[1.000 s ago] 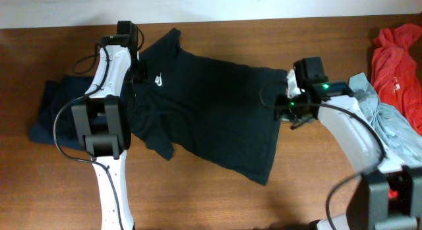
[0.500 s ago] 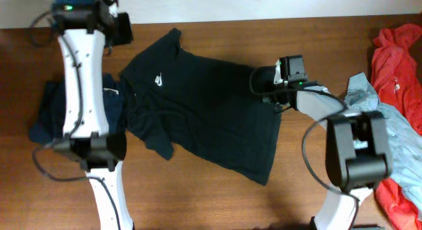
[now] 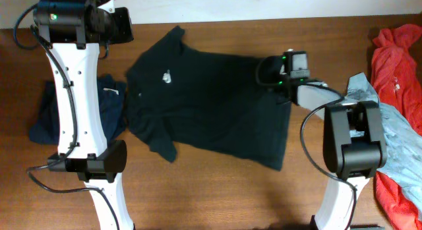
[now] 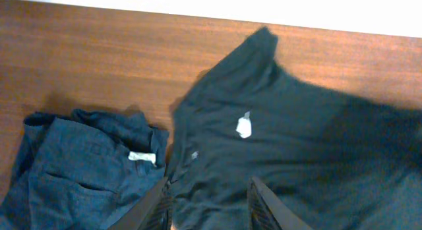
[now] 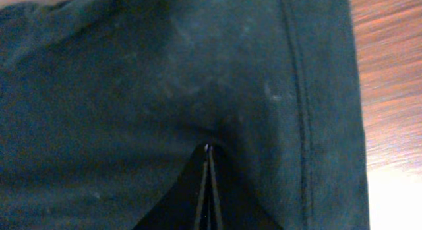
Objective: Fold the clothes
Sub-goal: 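Release the shirt and raise both grippers away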
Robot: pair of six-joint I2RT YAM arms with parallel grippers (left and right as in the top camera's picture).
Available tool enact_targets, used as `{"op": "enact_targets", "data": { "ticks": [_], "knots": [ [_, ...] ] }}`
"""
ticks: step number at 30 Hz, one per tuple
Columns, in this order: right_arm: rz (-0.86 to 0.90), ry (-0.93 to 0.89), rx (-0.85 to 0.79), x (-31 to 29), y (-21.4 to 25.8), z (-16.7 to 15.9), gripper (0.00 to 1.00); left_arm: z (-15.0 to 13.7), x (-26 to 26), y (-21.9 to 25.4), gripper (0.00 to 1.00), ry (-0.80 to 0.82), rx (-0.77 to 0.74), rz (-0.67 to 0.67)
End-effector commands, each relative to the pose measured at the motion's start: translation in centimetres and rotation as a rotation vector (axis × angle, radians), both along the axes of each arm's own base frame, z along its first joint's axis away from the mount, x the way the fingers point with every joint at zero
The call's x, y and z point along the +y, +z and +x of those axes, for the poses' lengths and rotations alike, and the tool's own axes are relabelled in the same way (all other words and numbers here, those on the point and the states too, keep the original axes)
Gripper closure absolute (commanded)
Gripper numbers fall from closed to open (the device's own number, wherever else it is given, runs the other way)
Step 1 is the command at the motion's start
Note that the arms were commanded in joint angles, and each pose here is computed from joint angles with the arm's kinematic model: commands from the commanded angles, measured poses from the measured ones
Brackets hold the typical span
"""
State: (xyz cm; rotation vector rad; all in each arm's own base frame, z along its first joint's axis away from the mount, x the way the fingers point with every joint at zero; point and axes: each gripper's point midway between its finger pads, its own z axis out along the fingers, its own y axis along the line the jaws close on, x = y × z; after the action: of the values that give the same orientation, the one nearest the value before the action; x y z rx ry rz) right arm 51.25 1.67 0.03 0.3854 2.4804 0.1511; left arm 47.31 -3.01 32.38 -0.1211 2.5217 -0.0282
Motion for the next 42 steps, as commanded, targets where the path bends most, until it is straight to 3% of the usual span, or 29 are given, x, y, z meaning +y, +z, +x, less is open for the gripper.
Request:
{"op": "enact_targets", "data": {
  "ticks": [1,5,11,20,21,22,24,27,28,34,39,42],
  "knots": [
    [-0.099,-0.172,0.14,-7.7,-5.2,-2.7,0.96,-0.4,-0.5,0.3,0.63,-0.015,-0.001,-0.005],
    [-0.084,-0.069,0.066,-9.4,-2.2,0.4,0.96,-0.6,-0.5,0.1,0.63,-0.015,0.01,-0.004],
    [-0.106,-0.042,0.069,-10.6,2.0,2.4,0.96,-0.8,-0.7,0.0,0.62,-0.022,0.019,-0.002],
    [0.142,0.127,0.174,-5.5,10.6,0.4,0.96,-2.0,-2.3,-2.3,0.57,-0.185,0.122,0.087],
    [0.15,0.155,0.168,-5.1,11.9,0.0,0.96,-2.0,-2.3,-3.0,0.58,-0.186,0.145,0.087],
    [0.154,0.169,0.16,-4.8,13.1,-0.3,0.96,-2.2,-2.7,-3.6,0.7,-0.199,0.168,0.068],
    [0.141,0.191,0.134,-4.5,15.8,-1.4,0.94,-2.5,-4.2,-4.4,0.81,-0.25,0.199,-0.007],
    [0.125,0.197,0.076,-4.2,20.4,-3.2,0.9,-2.7,-4.4,-4.0,0.81,-0.264,0.189,-0.014],
    [0.112,0.2,0.028,-4.0,23.5,-4.4,0.88,-3.1,-3.9,-2.9,0.79,-0.25,0.164,0.01],
    [0.068,0.2,-0.102,-3.2,31.8,-10.1,0.83,-6.5,-2.1,3.4,0.59,-0.204,0.013,0.073],
    [0.069,0.199,-0.095,-2.3,34.6,-15.7,0.8,-10.5,-0.2,5.4,0.54,-0.128,-0.005,0.112],
    [0.095,0.191,-0.011,-1.8,33.9,-18.7,0.71,-12.2,0.0,2.9,0.53,-0.116,0.098,0.106]
  ]
}}
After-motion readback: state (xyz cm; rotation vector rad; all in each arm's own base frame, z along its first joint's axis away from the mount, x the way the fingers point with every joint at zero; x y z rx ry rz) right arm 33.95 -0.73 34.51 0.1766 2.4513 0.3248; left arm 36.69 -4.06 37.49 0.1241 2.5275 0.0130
